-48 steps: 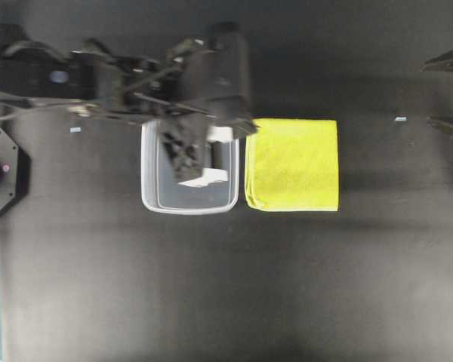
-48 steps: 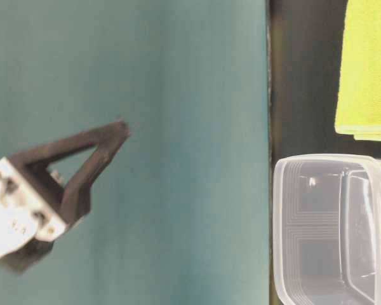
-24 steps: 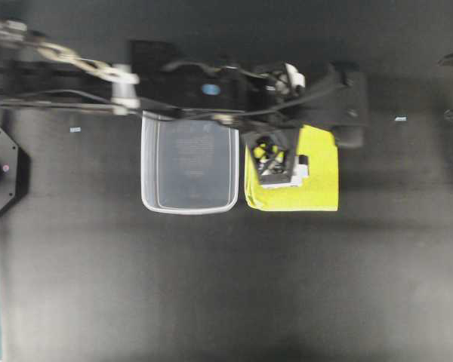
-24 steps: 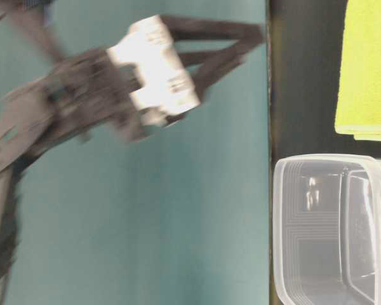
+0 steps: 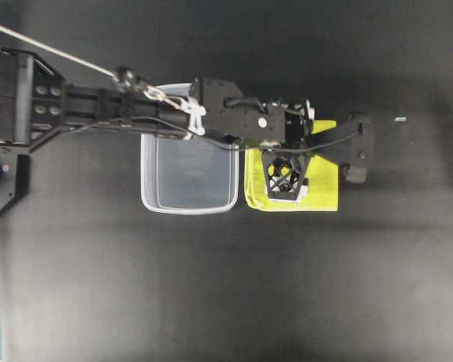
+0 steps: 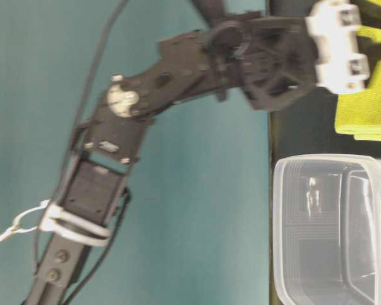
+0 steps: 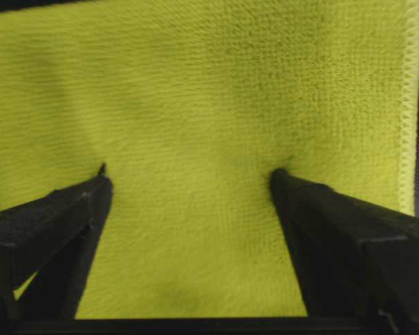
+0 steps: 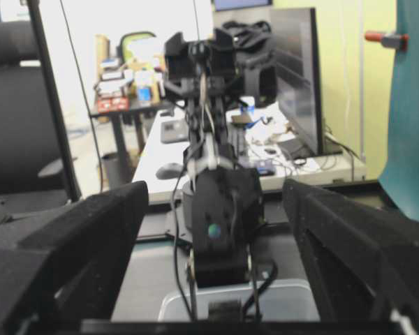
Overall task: Place the yellow towel into the container with the left arm.
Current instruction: 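Lower the left gripper onto the towel and pinch its near edge, then lift the towel and drag it left over the clear container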
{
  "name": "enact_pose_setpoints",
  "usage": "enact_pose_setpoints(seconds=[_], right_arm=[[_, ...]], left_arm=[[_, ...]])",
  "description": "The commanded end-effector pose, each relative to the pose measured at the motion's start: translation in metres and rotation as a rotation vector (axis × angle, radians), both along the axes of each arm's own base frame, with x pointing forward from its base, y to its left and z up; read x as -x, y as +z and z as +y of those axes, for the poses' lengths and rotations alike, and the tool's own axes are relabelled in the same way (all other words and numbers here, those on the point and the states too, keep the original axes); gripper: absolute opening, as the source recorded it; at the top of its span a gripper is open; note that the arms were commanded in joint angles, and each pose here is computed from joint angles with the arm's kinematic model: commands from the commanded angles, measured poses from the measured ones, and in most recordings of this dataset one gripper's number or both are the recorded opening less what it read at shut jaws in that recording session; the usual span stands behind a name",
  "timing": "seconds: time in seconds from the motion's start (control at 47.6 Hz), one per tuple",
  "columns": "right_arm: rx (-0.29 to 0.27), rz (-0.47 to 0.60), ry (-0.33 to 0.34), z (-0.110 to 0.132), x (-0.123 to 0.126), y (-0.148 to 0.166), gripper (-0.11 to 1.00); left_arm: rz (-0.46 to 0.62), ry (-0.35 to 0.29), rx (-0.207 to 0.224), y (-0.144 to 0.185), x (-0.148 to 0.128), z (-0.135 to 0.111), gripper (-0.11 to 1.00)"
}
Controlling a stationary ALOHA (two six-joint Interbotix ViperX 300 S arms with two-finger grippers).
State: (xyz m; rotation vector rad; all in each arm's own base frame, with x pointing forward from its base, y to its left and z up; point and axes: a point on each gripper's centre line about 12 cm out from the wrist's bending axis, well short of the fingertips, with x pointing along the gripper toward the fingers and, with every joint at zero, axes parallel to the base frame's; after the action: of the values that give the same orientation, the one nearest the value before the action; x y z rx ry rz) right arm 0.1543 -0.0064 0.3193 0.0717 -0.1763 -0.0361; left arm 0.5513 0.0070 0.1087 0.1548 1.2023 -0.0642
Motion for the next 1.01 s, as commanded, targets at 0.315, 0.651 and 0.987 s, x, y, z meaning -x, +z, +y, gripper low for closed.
enact_pose_setpoints(seconds=[0.315, 0.651, 0.987], right_arm=[[0.003, -0.028, -0.001, 0.000, 0.003, 0.007, 0.76], [0.015, -0.038, -0.003, 0.000, 0.005, 0.009, 0.76], [0.018, -0.045, -0.003, 0.000, 0.006, 0.010, 0.76]], left_arm=[[-0.007, -0.042, -0.012, 0.002, 0.006, -0.008, 0.35], [-0.208, -0.037, -0.015, 0.131, 0.004, -0.008, 0.07], [-0.170, -0.015, -0.012, 0.235, 0.086, -0.005, 0.07]])
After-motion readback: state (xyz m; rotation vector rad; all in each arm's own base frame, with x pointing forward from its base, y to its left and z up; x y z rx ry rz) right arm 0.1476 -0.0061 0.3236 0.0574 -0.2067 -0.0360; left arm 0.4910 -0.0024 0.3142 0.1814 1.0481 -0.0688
